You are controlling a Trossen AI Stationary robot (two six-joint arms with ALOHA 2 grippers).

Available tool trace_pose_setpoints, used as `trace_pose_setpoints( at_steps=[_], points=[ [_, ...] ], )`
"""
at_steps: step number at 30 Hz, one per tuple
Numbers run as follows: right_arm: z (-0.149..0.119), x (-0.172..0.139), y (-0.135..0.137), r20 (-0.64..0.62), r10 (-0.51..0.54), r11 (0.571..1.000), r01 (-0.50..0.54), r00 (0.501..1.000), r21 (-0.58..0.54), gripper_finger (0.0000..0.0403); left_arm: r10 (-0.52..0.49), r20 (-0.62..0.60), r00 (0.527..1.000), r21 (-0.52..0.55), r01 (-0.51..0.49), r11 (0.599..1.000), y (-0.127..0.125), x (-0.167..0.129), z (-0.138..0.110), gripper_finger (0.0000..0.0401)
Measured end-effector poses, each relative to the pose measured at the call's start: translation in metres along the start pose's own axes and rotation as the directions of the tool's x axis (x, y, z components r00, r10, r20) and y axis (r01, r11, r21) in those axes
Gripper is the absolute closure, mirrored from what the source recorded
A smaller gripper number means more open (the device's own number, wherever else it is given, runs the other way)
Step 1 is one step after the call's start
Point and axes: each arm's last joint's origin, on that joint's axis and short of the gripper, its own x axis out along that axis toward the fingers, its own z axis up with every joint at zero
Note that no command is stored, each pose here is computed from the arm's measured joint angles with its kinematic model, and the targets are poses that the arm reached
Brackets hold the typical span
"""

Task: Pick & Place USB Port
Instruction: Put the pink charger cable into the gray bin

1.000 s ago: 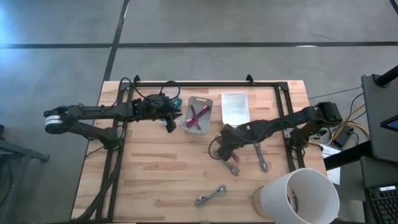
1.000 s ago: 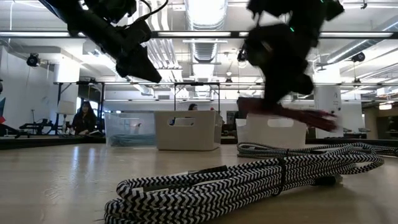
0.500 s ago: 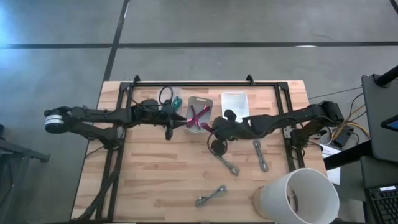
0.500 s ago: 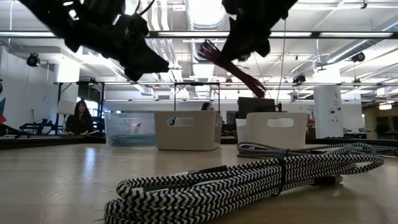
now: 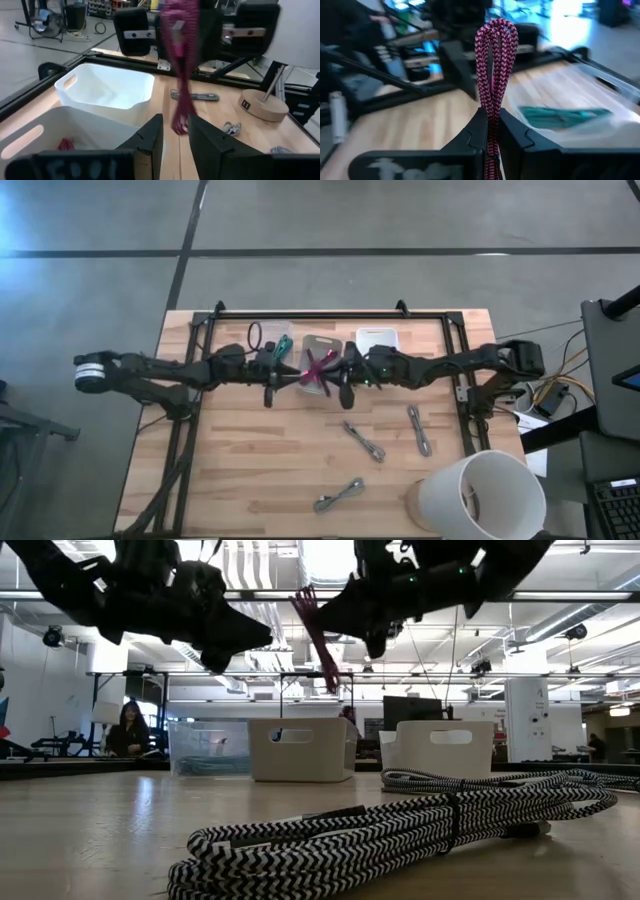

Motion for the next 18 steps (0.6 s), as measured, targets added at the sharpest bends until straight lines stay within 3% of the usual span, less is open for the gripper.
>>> trace_pose_setpoints(
  at_steps=[6,14,18],
  points=[
    [-0.009,0.007,-0.005,-0.028,-0.014,1.000,0.014,1.000,-0.005,0.0380,-0.012,-0.042,0.999,-0.018,0.011,1.000,0.003,0.025,-0.002,0.0290],
    [-0.006,0.004,-0.004,-0.038,-0.016,0.999,0.014,0.999,-0.041,0.0380,-0.009,-0.091,0.996,-0.053,0.004,0.999,0.009,0.053,-0.007,0.0195],
    [-0.004,0.003,-0.003,-0.024,-0.014,0.998,0.012,1.000,-0.061,0.0380,-0.019,-0.088,0.996,-0.051,0.015,0.999,0.009,0.057,-0.006,0.0166]
  ],
)
